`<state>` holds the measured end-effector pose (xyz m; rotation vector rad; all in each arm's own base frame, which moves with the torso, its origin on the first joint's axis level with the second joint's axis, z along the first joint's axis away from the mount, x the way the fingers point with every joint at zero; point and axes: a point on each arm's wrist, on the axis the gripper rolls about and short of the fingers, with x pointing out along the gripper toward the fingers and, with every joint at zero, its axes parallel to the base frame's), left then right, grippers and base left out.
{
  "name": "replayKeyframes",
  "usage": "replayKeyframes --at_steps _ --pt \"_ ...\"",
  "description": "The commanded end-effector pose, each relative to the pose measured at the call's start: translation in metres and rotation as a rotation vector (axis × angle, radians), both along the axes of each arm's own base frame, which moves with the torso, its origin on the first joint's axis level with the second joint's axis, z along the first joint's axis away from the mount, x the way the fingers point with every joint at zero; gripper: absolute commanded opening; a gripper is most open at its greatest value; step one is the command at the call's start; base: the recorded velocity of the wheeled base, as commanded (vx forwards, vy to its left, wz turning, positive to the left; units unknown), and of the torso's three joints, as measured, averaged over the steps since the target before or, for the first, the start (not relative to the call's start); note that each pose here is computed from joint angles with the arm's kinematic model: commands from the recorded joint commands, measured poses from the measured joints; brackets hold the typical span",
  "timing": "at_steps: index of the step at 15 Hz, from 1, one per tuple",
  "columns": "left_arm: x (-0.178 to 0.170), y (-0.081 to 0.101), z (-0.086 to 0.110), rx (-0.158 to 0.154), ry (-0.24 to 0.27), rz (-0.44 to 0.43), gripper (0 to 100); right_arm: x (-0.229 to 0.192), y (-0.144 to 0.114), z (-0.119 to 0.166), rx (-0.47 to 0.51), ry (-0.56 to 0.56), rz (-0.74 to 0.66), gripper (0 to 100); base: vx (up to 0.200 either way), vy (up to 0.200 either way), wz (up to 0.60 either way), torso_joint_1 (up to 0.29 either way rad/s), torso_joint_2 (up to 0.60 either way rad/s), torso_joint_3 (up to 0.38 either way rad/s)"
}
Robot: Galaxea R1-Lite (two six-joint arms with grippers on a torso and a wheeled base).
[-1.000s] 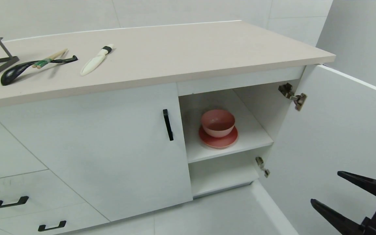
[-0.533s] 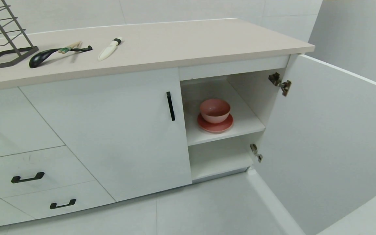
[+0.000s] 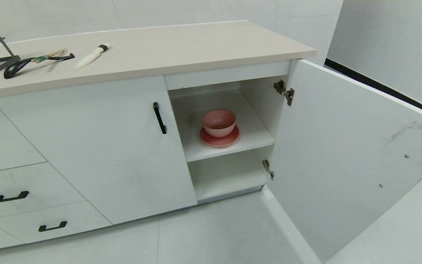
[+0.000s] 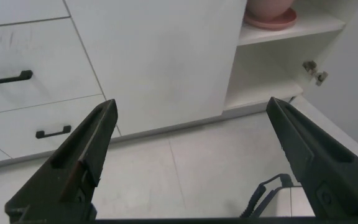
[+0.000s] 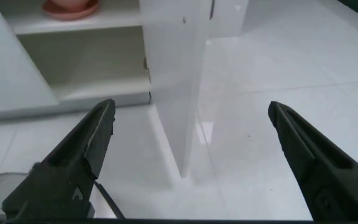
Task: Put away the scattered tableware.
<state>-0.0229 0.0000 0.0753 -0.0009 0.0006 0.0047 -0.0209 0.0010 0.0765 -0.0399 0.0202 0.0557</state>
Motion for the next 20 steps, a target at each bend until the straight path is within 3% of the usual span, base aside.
replayKeyframes --at_steps 1,11,20 --pt "0.0 0.0 0.0003 0.002 0.001 0.0 100 -0.002 0.0001 -0.0009 0.028 -0.021 -0.005 100 0.0 0.0 0.0 0.0 0.0 0.0" --pt "0.0 0.0 0.0003 0.001 0.001 0.0 100 -0.0019 -0.0009 -0.001 0.034 -0.02 -0.053 100 -0.2 0.0 0.0 0.003 0.0 0.0" --pt "0.0001 0.0004 -0.0001 0.002 0.002 0.015 100 -0.0019 -0.0008 -0.001 0.035 -0.02 -0.048 100 0.0 -0.2 0.0 -0.001 0.0 0.003"
